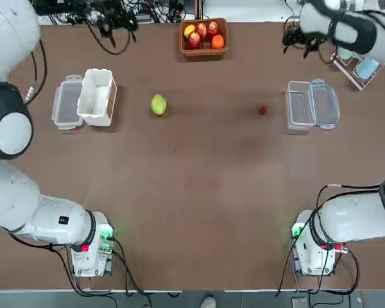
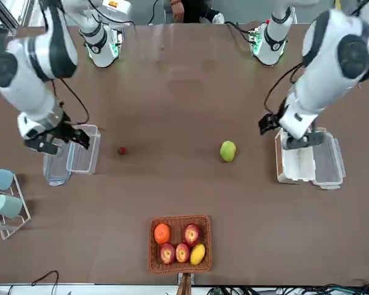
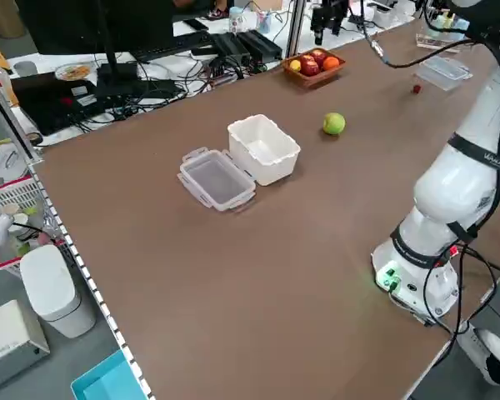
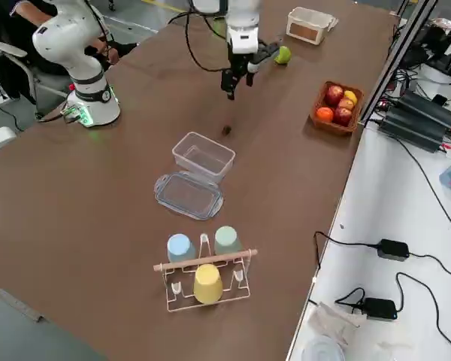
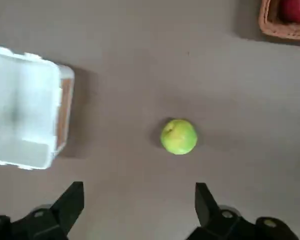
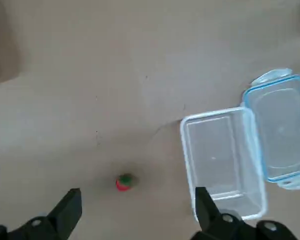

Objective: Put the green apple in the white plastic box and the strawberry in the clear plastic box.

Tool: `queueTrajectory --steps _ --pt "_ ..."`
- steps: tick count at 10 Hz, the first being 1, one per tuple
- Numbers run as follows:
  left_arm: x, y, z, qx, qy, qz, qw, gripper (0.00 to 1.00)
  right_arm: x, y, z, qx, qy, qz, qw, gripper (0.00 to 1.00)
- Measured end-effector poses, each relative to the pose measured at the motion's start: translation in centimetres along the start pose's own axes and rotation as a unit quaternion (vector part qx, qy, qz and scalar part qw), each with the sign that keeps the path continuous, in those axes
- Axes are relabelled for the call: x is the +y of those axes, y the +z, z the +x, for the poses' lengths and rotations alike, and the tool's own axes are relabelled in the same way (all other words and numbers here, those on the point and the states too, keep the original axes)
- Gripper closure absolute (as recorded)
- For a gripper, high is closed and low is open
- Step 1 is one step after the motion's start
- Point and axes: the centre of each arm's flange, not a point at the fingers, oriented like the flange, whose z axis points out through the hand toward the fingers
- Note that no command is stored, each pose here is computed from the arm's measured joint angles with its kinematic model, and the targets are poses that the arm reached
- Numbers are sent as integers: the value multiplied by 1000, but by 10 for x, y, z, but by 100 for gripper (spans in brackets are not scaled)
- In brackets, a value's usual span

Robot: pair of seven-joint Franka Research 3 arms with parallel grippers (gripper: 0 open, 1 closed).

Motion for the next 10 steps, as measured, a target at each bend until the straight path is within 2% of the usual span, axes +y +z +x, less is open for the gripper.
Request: queueTrajectory --steps 1,3,6,8,10 --pt "12 30 -7 -10 0 3 1000 0 -7 34 -7 -5 2 0 1000 0" --pt "37 90 -17 11 -12 -16 1000 0 -27 83 -17 -18 -12 -2 1000 0" --pt "36 161 -37 1 -38 -12 999 0 -44 154 -38 -7 -27 9 1000 0" --pt "31 200 -42 11 -40 -20 999 0 -48 183 -57 -6 -38 12 999 0" --pt "29 231 -40 12 -71 -30 997 0 -52 194 -74 -6 -49 13 999 0"
